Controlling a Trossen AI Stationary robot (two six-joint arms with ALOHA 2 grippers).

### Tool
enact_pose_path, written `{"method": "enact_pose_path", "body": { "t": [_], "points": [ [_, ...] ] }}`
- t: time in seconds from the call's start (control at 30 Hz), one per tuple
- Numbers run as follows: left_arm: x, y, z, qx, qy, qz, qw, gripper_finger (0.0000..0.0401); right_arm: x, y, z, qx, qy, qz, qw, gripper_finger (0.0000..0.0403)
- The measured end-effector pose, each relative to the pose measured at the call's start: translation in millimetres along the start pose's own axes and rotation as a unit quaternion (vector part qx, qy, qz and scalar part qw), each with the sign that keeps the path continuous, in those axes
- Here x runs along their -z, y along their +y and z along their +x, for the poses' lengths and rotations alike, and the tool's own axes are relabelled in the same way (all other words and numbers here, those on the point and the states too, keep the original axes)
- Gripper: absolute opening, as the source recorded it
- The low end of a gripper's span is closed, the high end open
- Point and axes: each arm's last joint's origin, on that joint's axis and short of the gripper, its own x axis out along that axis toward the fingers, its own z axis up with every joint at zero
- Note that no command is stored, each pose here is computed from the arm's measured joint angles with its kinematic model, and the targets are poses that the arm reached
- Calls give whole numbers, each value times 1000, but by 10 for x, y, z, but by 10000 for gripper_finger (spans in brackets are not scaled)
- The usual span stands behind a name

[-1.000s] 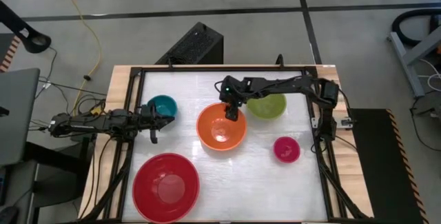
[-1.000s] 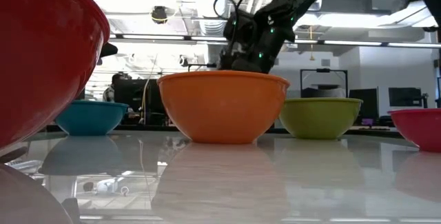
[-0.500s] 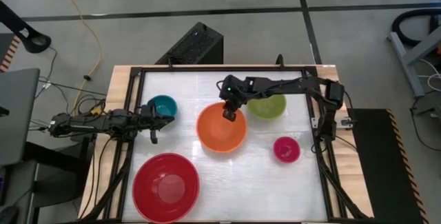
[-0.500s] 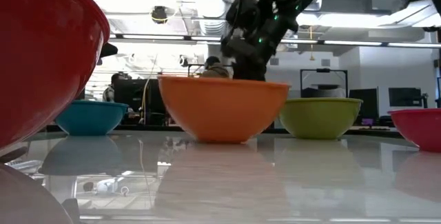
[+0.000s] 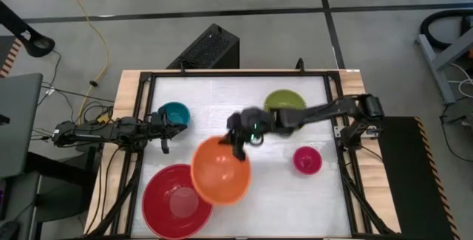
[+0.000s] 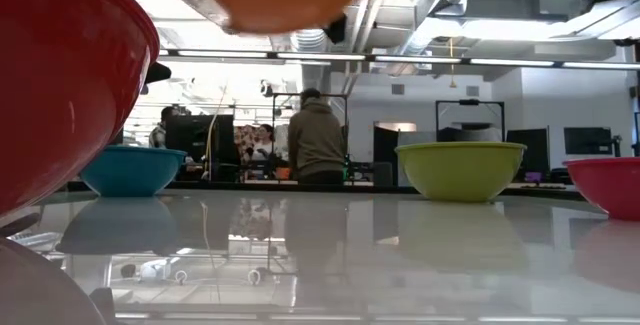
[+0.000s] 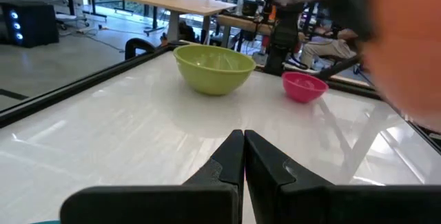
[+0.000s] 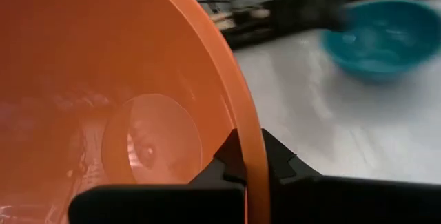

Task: Nest bowls inside each other
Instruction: Stack the orange bowl on the red bowl

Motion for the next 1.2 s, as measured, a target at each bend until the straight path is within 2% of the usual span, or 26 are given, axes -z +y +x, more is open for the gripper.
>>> {"method": "enact_pose_path", "body": {
  "t": [0.1,0.2,0.33,0.5,0.63,0.97,1.2],
  "points": [
    [1,0,0,0,0,0,1000,0,66,233,144,-8,-14,-2,1000,19],
    [0,1,0,-2,-1,0,1000,0,1,423,299,8,-30,-1,1000,19],
    [-3,4,0,-8,-3,0,1000,0,-84,555,599,12,-11,0,1000,19],
    [-3,4,0,-8,-3,0,1000,0,-225,561,904,27,17,1,999,19],
    [-4,4,0,-8,-3,0,1000,0,-319,537,1118,10,7,11,1000,19],
    [-4,5,0,-8,-3,0,1000,0,-142,508,1604,-41,34,41,998,19],
    [-4,5,0,-8,-3,0,1000,0,11,451,1778,-45,57,50,996,19]
  ]
}}
